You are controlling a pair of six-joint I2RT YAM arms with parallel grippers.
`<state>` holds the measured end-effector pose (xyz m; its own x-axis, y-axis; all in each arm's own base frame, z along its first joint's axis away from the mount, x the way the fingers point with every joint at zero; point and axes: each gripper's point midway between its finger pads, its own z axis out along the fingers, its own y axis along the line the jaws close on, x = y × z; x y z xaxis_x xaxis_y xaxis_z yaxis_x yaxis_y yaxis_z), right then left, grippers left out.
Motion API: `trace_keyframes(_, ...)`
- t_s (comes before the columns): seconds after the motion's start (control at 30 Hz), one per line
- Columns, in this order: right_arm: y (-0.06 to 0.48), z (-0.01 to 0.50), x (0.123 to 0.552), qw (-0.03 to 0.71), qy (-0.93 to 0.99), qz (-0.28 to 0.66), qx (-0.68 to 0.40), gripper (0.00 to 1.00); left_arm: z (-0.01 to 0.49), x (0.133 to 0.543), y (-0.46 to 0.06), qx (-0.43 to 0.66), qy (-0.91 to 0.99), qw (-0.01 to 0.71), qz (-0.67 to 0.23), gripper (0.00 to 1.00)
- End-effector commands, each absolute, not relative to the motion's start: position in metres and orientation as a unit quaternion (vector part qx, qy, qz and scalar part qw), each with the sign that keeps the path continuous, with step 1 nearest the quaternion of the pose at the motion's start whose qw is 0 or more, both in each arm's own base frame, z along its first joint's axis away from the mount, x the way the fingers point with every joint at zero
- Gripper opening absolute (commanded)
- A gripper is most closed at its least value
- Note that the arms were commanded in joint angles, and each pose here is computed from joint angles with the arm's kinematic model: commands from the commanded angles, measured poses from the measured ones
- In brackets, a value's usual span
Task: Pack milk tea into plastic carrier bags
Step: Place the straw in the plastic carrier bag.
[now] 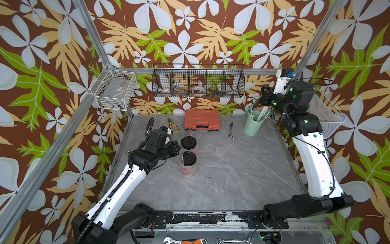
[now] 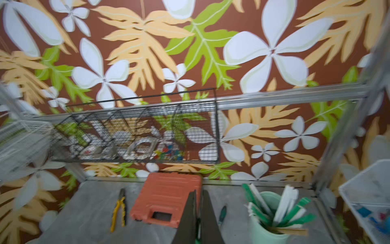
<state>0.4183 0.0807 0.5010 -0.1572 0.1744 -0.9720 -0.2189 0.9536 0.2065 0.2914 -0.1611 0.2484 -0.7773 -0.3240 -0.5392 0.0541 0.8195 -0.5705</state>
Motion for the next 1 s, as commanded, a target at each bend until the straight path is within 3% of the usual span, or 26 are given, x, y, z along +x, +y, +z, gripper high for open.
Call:
trace_keyframes(0.0, 0.130, 0.507, 0.392, 0.632, 0.731, 0.252, -0.055, 0.00, 0.249, 0.291, -0.158, -0.071, 0.896, 0.333, -0.284, 0.00)
trace_keyframes(0.3, 0.256, 0.493, 0.320, 0.555, 0.718, 0.384, -0.168, 0.00, 0.249, 0.290, -0.150, -0.077, 0.899, 0.337, -0.270, 0.00)
trace_keyframes(0.6, 0.351, 0.455, 0.291, 0.486, 0.727, 0.424, -0.237, 0.00, 0.243, 0.287, -0.144, -0.077, 0.905, 0.332, -0.256, 0.00)
trace_keyframes(0.97, 0.376, 0.411, 0.294, 0.463, 0.754, 0.391, -0.255, 0.00, 0.245, 0.285, -0.144, -0.076, 0.903, 0.332, -0.263, 0.00)
